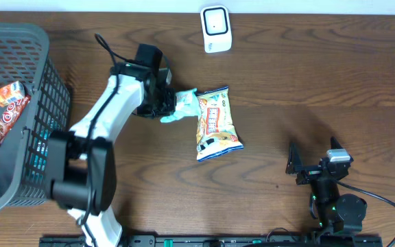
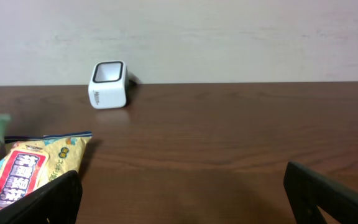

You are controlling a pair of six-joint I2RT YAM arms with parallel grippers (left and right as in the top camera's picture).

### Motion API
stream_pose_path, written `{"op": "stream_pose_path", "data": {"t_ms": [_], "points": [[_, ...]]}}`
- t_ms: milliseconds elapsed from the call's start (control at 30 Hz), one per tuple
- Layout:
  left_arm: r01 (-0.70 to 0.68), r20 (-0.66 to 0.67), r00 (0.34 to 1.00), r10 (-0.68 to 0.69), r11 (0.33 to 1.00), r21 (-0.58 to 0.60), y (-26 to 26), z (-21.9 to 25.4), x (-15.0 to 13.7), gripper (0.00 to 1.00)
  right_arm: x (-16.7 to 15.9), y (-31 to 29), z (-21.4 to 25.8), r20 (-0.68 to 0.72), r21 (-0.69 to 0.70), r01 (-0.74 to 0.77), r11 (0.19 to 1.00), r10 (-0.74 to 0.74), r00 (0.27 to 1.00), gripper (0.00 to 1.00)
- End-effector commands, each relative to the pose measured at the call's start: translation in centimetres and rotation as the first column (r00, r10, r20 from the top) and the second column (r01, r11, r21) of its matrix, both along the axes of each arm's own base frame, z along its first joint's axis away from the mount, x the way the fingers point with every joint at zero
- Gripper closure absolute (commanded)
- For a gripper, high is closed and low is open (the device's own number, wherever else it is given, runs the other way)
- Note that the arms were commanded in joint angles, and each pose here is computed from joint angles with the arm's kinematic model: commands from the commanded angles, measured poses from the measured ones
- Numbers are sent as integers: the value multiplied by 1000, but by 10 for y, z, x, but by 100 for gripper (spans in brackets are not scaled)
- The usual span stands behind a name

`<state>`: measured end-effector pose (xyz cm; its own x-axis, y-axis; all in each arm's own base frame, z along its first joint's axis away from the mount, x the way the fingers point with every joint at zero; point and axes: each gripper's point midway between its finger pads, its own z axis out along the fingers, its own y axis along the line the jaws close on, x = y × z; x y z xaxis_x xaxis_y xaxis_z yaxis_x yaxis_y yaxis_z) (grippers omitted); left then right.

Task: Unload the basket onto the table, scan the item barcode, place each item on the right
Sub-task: 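Carry the green wipes pack out and place it left of the snack bag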

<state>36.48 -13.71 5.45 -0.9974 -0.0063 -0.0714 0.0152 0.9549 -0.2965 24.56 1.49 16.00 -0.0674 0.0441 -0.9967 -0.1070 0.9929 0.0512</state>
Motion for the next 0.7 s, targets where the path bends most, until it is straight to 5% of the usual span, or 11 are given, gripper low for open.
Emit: {"op": "stream_pose_path", "data": {"t_ms": [0,67,100,167,267,500,667], "points": [[-14,-67,998,15,1000,26,2,-23,-6,92,0,0,0,1,6,0,1000,0,1000,1],[-12,-96,995,15,999,33,3,-34,-9,91,0,0,0,0,6,0,1000,0,1000,1],[-12,-105,994,16,999,36,3,-38,-10,77,0,0,0,1,6,0,1000,0,1000,1],[-11,-106,994,15,999,39,4,-38,-10,34,0,0,0,0,6,0,1000,0,1000,1],[-12,-68,998,16,998,62,8,-27,-6,8,0,0,0,1,6,1,1000,-1,1000,1],[-29,158,987,4,987,158,31,57,13,1,0,0,0,1,6,0,1000,0,1000,1],[-153,492,870,25,963,223,67,167,34,2,0,0,0,0,6,0,1000,0,1000,1]]}}
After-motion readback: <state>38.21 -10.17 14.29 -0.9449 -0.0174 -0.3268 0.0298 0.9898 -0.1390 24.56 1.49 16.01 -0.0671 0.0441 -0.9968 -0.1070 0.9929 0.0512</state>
